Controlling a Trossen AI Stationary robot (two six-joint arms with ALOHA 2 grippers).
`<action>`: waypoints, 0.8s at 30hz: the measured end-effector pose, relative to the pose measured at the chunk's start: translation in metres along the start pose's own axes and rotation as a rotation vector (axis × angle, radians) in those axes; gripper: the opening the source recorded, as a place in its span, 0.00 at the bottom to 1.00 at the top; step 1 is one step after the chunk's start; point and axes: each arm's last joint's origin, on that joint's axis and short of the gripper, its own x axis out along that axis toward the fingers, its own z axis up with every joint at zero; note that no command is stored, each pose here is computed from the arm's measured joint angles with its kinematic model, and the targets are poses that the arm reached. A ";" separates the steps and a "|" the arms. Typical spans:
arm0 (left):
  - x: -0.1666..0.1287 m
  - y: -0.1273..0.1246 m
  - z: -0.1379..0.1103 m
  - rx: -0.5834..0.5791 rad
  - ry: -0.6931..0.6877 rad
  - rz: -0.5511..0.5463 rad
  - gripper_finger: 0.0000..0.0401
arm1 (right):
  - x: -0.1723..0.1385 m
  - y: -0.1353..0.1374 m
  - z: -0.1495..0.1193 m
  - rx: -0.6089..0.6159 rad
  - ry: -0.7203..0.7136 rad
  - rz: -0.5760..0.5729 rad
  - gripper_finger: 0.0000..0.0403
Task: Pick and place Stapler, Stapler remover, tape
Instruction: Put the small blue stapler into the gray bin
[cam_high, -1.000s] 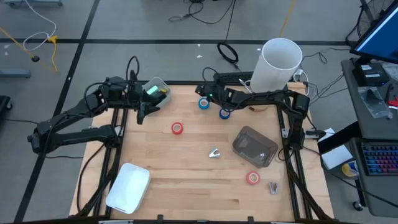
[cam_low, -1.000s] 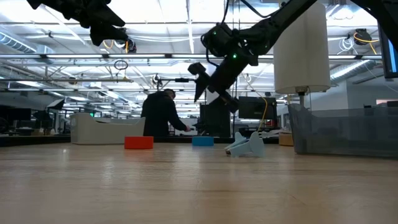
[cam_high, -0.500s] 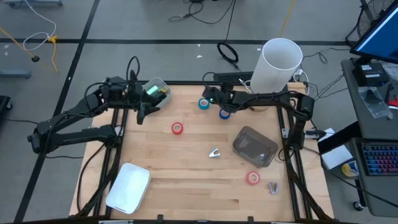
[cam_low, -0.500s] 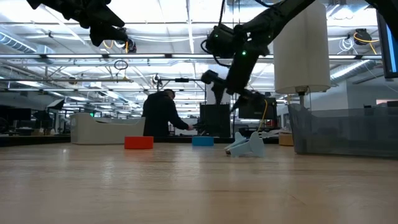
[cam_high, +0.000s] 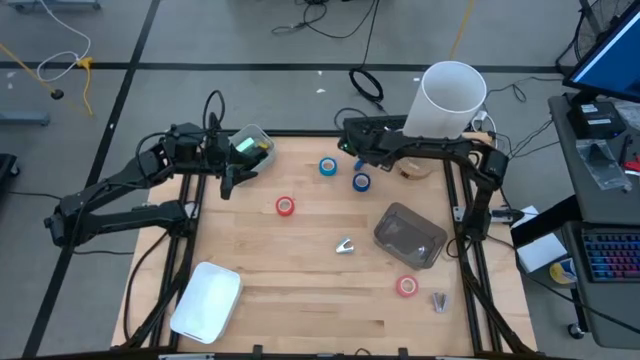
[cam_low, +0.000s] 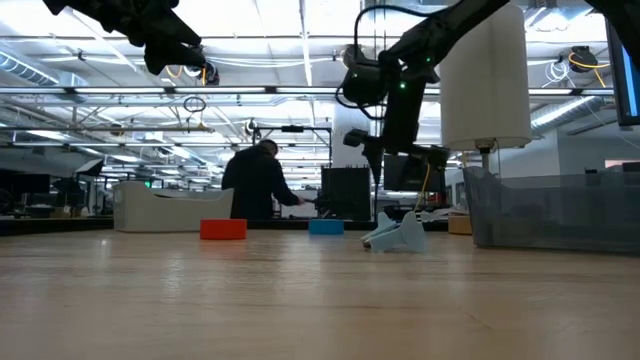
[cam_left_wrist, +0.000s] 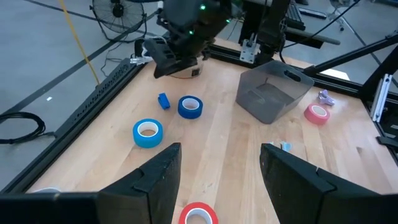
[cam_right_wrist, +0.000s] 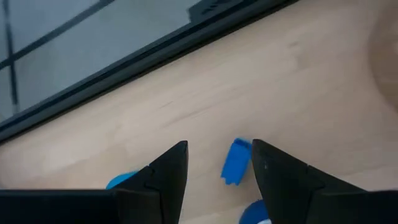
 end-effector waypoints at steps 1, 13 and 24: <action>0.000 0.000 0.000 0.000 0.000 0.000 0.54 | 0.001 -0.002 0.002 0.007 0.000 -0.022 0.42; 0.000 0.001 0.001 0.002 -0.006 0.044 0.54 | 0.005 -0.007 0.009 0.037 0.055 -0.059 0.42; 0.000 0.001 0.002 0.010 -0.019 0.052 0.54 | 0.047 -0.005 -0.003 0.061 0.173 -0.084 0.42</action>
